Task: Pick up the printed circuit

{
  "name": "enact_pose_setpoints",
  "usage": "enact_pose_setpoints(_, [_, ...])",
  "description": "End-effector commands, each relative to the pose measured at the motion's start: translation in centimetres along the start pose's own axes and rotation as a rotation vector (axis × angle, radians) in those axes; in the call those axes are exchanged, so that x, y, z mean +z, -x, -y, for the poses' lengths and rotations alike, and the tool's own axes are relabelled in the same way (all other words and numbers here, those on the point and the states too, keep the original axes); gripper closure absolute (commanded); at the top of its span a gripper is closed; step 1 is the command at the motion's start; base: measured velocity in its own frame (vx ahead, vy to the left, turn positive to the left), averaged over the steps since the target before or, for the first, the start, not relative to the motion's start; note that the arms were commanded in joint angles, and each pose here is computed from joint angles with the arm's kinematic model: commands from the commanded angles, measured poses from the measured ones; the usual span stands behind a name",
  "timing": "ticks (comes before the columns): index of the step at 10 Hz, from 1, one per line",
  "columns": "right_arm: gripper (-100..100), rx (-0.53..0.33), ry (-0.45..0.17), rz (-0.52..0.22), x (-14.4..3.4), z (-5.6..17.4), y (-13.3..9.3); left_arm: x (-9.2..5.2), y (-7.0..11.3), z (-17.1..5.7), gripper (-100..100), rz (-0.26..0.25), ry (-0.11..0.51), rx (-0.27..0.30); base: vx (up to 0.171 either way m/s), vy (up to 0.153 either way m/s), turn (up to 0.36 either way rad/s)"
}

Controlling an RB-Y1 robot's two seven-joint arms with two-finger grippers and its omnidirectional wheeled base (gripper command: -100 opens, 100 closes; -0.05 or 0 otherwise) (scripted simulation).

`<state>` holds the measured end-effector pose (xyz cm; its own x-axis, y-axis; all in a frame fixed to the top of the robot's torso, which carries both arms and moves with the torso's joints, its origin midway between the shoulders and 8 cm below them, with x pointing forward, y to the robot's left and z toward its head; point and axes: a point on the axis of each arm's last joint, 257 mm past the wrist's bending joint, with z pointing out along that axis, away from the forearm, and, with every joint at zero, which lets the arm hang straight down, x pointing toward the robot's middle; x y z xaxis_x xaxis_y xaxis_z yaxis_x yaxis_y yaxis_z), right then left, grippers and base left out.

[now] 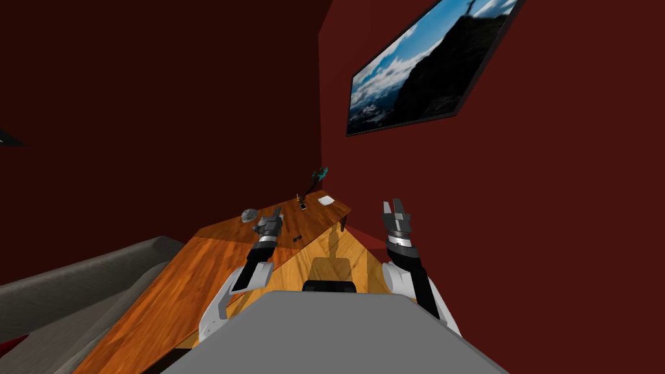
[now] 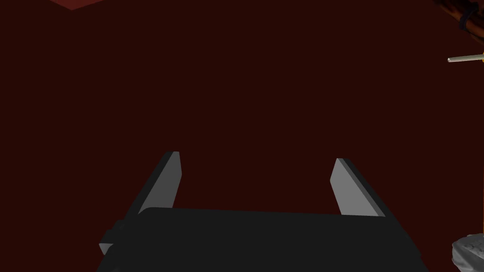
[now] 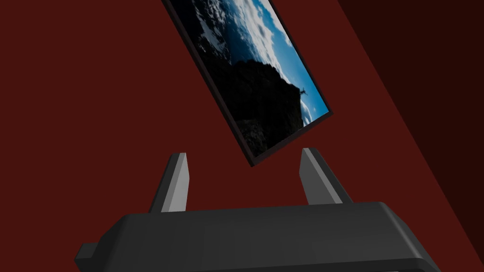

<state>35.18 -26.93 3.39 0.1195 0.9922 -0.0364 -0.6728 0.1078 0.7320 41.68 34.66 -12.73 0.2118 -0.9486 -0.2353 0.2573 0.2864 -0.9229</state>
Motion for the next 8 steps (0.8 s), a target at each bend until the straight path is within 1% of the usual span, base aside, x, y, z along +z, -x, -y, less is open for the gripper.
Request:
enact_pose_setpoints(1, [0,0.0,0.0,0.0,0.0,0.0,0.0,0.0,0.2,-2.5,-100,0.004,0.06,-0.009,0.047,-0.018,-0.011])
enact_pose_setpoints(2, [0,0.0,0.0,0.0,0.0,0.0,0.0,-0.1,0.6,-4.5,-100,0.01,0.108,-0.018,0.056,-0.028,-0.02])
enact_pose_setpoints(3, [0,0.0,0.0,0.0,0.0,0.0,0.0,-0.1,0.6,-4.6,-100,0.01,0.109,-0.018,0.046,-0.018,-0.006])
enact_pose_setpoints(4, [0,0.0,0.0,0.0,0.0,0.0,0.0,-0.2,0.9,-6.7,-100,0.017,0.16,-0.028,0.046,-0.017,-0.009])
enact_pose_setpoints(5, [0,0.0,0.0,0.0,0.0,0.0,0.0,-0.2,1.3,-8.1,-100,0.026,0.197,-0.039,0.065,-0.037,-0.021])
enact_pose_setpoints(6, [0,0.0,0.0,0.0,0.0,0.0,0.0,-0.5,1.3,-8.9,-100,0.026,0.213,-0.04,0.051,-0.021,-0.002])
enact_pose_setpoints(7, [0,0.0,0.0,0.0,0.0,0.0,0.0,-0.4,1.7,-10.1,-100,0.036,0.247,-0.052,0.051,-0.008,-0.011])
enact_pose_setpoints(8, [0,0.0,0.0,0.0,0.0,0.0,0.0,-0.8,1.7,-11.1,-100,0.035,0.267,-0.052,0.039,-0.008,-0.008])
